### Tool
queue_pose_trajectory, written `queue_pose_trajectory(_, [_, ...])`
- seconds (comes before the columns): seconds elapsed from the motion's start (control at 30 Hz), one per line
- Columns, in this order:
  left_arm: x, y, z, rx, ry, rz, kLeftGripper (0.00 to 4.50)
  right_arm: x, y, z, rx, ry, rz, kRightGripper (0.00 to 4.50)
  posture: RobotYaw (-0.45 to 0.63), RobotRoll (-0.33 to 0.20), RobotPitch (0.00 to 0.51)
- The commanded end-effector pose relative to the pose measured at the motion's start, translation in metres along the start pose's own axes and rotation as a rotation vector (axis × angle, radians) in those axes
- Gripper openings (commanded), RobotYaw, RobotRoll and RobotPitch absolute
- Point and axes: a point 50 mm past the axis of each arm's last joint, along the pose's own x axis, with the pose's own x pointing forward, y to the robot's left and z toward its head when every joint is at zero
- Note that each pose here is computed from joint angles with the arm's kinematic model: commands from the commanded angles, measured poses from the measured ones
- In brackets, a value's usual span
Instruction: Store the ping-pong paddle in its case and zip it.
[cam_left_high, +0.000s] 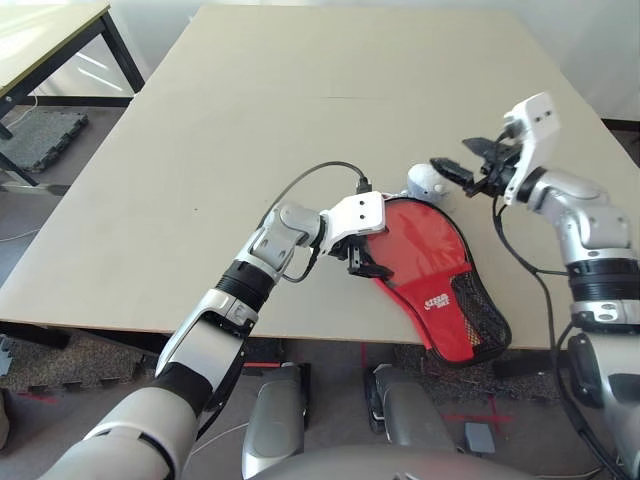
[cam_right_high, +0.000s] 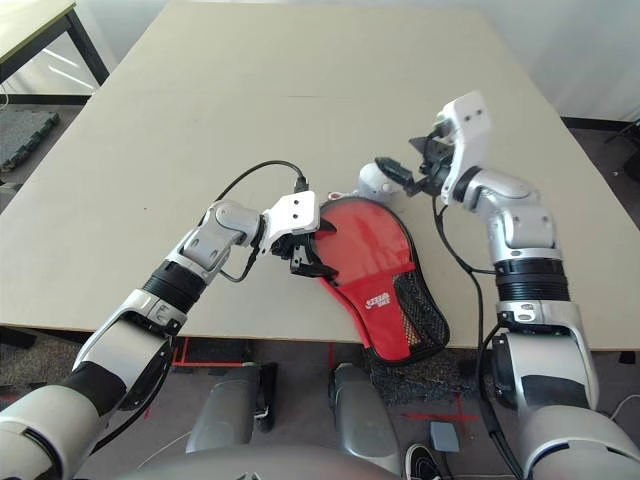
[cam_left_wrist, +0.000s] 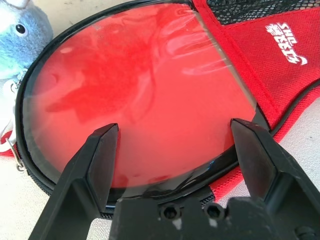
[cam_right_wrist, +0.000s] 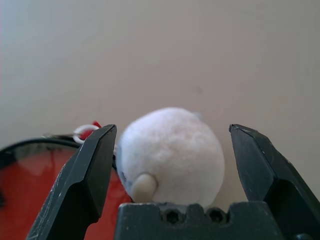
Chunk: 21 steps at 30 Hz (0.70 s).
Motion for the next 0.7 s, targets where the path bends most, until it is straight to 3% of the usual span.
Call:
queue_pose_trajectory(0.03, [0.007,-0.01,-0.013,-0.036,0.057,-0.041,4.48,0.008,-0.002,-0.006,-0.014,0.045,0.0,4.5,0.08,0.0,0.121])
queue_pose_trajectory(0.2, [0.007,-0.011,-0.013,-0.039,0.058,-0.041,4.48,0.016,-0.004,-0.015,0.002,0.097,-0.001,4.5,0.09,0.0,0.119])
queue_pose_trajectory(0.27, [0.008,-0.012,-0.013,-0.039,0.057,-0.04,4.5,0.019,-0.005,-0.016,0.014,0.107,-0.006,4.1,0.09,0.0,0.118])
queue_pose_trajectory(0.33, [0.008,-0.012,-0.013,-0.039,0.057,-0.039,4.5,0.021,-0.006,-0.016,0.01,0.118,-0.007,3.58,0.09,0.0,0.118])
queue_pose_trajectory(0.6, [0.01,-0.012,-0.012,-0.043,0.059,-0.035,4.5,0.024,-0.017,-0.012,-0.02,0.137,-0.045,0.74,0.11,0.0,0.119])
queue_pose_trajectory(0.7, [0.01,-0.012,-0.012,-0.046,0.058,-0.034,4.5,0.023,-0.022,-0.009,-0.032,0.138,-0.068,0.14,0.11,0.0,0.122])
